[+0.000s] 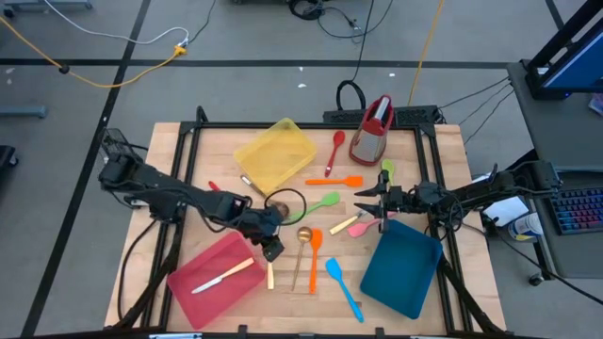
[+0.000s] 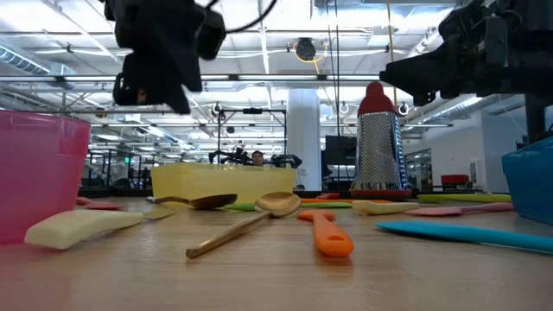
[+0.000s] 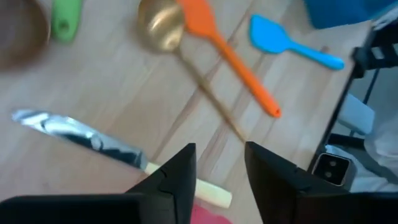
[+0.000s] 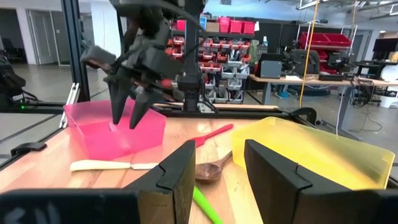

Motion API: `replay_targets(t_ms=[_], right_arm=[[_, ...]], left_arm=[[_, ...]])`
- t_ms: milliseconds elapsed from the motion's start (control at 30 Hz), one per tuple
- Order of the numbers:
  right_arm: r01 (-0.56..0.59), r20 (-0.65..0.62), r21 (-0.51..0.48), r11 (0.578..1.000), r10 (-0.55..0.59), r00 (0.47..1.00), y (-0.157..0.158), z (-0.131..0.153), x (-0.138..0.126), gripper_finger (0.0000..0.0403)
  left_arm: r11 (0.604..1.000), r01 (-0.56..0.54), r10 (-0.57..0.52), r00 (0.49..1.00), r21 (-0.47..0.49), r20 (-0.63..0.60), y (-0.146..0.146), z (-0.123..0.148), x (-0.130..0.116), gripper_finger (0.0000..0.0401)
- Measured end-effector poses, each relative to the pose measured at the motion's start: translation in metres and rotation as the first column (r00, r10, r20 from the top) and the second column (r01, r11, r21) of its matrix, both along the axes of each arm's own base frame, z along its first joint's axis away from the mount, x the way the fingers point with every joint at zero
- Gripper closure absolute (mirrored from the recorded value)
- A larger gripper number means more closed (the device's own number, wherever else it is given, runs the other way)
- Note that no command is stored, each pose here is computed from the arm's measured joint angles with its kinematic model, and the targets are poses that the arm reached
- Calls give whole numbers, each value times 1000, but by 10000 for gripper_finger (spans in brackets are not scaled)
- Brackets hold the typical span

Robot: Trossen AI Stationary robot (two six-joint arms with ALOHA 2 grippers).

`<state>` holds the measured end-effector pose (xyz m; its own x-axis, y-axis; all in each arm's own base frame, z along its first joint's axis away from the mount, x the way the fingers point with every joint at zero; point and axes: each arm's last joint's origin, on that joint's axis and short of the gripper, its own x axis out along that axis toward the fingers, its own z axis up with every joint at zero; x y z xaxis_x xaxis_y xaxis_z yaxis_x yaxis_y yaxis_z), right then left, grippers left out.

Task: Pick & Place Kitchen Items
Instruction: Put the bottom yellow table knife into the pink bin

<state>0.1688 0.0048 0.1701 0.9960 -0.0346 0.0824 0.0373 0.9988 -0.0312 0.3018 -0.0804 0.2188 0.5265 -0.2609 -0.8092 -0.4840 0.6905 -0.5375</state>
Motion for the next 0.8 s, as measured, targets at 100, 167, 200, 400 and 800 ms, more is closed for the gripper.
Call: replay_targets(t_ms=[100,167,200,400,800], right_arm=[[0,-11,0,1000,0,1000,0,-1,0,271],[0,-8,0,1000,0,1000,0,-1,0,271],[0,-8,0,1000,0,1000,0,-1,0,271],[-1,-7,0,1000,1,1000,0,-1,0,271],[-1,-15,-1,1000,1,1000,0,-1,0,271]], left_arm=[[999,-12,10,996,-32,-84,1,-16,4,249],[998,-21,11,988,-63,-154,2,-26,6,248],[997,-26,12,982,-75,-187,3,-32,6,247],[990,-75,31,942,-119,-334,7,-59,10,247],[970,-157,63,901,-187,-430,0,-72,11,247]])
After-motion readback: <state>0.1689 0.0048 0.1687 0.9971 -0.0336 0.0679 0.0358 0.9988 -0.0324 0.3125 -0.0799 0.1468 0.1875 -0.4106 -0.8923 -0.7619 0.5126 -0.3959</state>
